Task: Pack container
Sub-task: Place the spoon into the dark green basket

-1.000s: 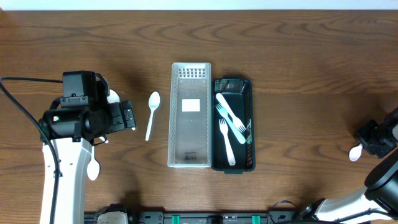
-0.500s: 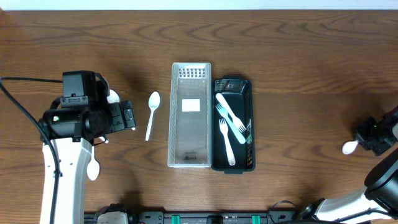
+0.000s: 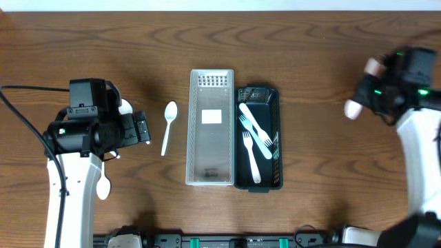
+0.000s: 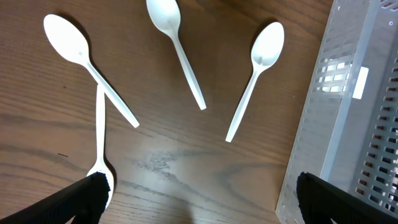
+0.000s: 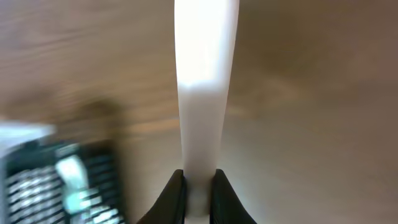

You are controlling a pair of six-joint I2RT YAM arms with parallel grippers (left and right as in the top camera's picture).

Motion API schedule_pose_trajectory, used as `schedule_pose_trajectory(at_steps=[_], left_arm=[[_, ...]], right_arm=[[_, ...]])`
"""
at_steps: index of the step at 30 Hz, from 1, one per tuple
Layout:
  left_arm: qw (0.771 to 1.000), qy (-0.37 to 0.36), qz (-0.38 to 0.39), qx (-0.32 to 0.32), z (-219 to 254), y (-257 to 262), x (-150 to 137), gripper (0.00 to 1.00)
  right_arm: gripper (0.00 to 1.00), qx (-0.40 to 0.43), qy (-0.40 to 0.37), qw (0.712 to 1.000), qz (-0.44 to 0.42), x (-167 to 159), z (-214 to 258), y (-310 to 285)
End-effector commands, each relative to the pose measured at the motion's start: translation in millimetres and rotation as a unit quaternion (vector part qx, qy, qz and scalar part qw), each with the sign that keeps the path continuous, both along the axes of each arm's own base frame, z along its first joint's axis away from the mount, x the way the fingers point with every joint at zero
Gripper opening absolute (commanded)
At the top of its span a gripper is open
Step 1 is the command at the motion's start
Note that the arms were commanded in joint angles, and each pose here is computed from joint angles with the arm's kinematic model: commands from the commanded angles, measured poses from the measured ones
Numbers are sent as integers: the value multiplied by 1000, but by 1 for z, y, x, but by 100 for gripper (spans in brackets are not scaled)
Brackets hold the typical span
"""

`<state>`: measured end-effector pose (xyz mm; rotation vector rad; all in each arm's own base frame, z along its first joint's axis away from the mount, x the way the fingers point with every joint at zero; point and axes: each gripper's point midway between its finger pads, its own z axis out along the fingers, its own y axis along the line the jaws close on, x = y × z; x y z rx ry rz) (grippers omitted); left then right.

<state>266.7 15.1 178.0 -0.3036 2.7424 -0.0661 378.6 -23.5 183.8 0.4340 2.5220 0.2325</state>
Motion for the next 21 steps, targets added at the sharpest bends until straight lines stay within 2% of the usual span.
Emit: schedule_pose_trajectory(at_steps=[1, 6, 10, 17, 19, 20, 21], left_arm=[[1000, -1, 8, 6, 2, 4, 1, 98], [1000, -1, 8, 6, 2, 4, 1, 98], [1000, -1, 8, 6, 2, 4, 1, 98], [1000, 0, 8, 6, 2, 4, 1, 98], [1000, 0, 8, 6, 2, 4, 1, 98], [1000, -1, 8, 6, 2, 4, 1, 98], [1000, -1, 8, 6, 2, 4, 1, 98]], right_arm=[[1, 17, -13, 997, 78, 0, 14, 79], [1, -25, -3, 991, 133, -14, 2, 151], [1, -48, 31, 983, 176, -25, -27, 190], [2, -61, 116, 971, 199, -38, -86, 210], [8, -64, 131, 969, 200, -39, -97, 210], [25, -67, 141, 967, 200, -40, -104, 210], [27, -68, 143, 967, 200, -40, -106, 209]])
